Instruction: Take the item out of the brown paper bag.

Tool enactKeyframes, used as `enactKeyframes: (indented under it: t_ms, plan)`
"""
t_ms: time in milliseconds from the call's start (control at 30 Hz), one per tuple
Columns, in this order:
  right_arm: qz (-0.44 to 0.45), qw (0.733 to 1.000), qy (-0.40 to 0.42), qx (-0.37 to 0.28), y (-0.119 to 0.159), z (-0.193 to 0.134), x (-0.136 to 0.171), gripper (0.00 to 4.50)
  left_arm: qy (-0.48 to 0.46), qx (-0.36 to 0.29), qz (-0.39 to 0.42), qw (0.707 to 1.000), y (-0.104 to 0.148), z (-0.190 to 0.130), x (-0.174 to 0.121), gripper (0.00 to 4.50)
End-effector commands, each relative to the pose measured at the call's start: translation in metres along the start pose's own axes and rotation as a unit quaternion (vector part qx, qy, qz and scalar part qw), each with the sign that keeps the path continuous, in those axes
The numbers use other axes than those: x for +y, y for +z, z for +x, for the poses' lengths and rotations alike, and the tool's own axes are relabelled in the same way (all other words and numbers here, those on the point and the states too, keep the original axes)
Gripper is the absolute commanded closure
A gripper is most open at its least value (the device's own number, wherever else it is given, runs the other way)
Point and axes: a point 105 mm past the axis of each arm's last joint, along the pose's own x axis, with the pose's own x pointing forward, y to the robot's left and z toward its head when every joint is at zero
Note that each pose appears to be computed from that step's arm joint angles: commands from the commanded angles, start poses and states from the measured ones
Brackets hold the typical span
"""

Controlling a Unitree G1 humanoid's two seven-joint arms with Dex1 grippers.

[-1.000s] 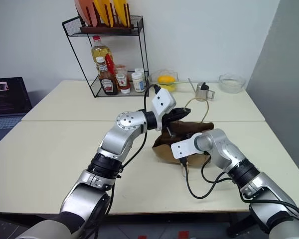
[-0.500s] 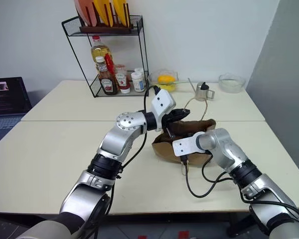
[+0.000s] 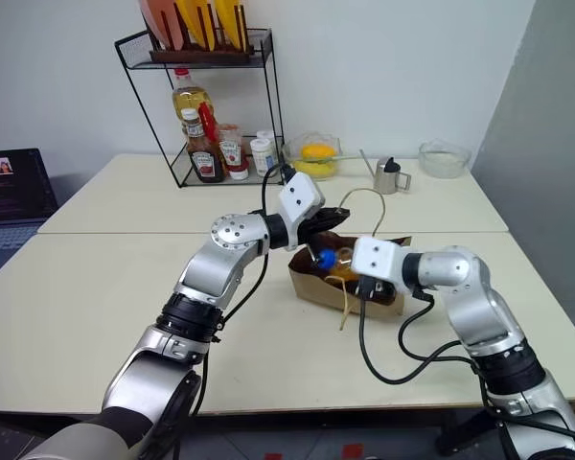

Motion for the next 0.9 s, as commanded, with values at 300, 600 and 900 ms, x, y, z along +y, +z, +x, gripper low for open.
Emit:
enactKeyframes:
  t_ms: [300, 600, 900]
  plan:
    - [0.181, 0.961, -0.086, -0.193, 0.061, -0.055, -0.034, 2.07, 0.011, -0.001, 0.007, 1.000, -0.002, 0.000, 0.005, 4.50]
    - [0.344, 0.850, -0.278, -0.286, 0.063, -0.098, -0.092, 2.07, 0.064, 0.026, -0.001, 0.998, -0.014, -0.005, 0.027, 4.50]
    - [0.287, 0.828, -0.470, -0.105, -0.015, -0.115, -0.101, 2.07, 0.212, 0.054, -0.030, 0.975, -0.026, -0.031, 0.079, 4.50]
